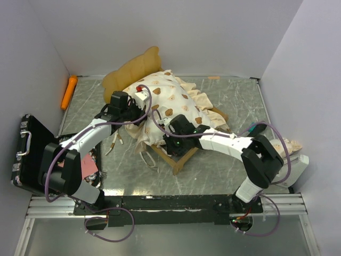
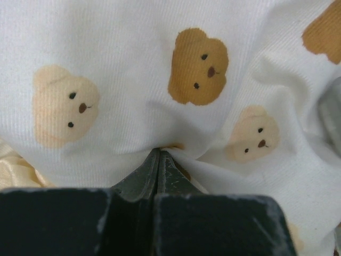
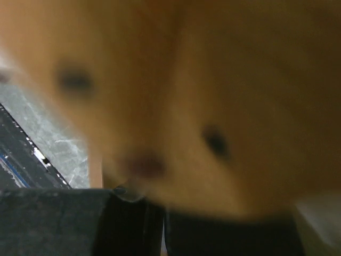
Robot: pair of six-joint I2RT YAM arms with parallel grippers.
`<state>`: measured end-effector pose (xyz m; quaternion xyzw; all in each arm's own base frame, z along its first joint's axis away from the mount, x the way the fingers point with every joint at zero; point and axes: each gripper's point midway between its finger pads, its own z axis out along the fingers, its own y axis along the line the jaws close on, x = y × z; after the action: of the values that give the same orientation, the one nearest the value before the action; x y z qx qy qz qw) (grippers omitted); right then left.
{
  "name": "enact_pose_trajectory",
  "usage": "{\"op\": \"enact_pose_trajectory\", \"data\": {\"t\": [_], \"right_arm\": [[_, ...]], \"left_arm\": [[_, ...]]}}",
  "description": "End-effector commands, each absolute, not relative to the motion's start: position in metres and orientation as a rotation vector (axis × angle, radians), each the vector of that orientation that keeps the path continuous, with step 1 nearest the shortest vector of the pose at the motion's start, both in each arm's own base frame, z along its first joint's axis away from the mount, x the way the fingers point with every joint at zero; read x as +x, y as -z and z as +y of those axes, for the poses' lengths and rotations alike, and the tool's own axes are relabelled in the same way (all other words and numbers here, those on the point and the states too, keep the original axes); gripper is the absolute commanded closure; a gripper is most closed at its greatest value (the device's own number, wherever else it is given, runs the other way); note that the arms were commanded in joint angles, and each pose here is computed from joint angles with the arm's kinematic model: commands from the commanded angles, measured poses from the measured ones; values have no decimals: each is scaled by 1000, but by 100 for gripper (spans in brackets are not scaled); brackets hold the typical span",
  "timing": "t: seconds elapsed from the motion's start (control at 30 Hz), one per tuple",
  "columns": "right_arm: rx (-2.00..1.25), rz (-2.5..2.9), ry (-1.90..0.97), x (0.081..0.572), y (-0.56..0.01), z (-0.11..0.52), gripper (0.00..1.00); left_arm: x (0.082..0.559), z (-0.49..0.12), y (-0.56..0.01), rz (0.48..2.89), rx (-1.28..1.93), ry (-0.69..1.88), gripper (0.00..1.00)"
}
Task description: Set up the pet bed
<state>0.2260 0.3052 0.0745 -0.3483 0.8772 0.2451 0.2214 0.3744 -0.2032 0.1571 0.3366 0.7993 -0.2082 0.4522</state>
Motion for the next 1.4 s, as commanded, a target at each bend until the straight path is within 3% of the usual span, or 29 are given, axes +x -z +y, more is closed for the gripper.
{"op": "enact_pose_trajectory", "data": {"t": [0.0,0.17,0.3,0.57,0.73,0.83,0.93,1.13,1.37], "right_arm": [[-1082,2333,-935,211,-66,332,100],[-1322,2224,-1231,159,-53,335,100],[-1395,2309,-1284,145,-32,326,100],[-1238,2657,-863,189,22,307,100],[-1138,2685,-711,205,21,290,98],[-1117,2587,-756,208,-7,296,95],[-1128,2433,-891,207,-50,312,90],[-1094,2271,-1015,207,-105,326,79],[-1105,2269,-962,211,-112,320,72]], "left_arm": [[373,-210,-153,1970,858,542,99],[373,-210,-149,1978,867,541,99],[371,-211,-148,1978,880,543,99],[369,-211,-149,1977,930,518,97],[360,-211,-178,1916,973,528,64],[353,-211,-203,1869,985,540,40],[340,-210,-227,1843,1018,562,23],[290,-208,-247,1825,1157,664,17],[262,-189,-191,1928,1240,630,8]]}}
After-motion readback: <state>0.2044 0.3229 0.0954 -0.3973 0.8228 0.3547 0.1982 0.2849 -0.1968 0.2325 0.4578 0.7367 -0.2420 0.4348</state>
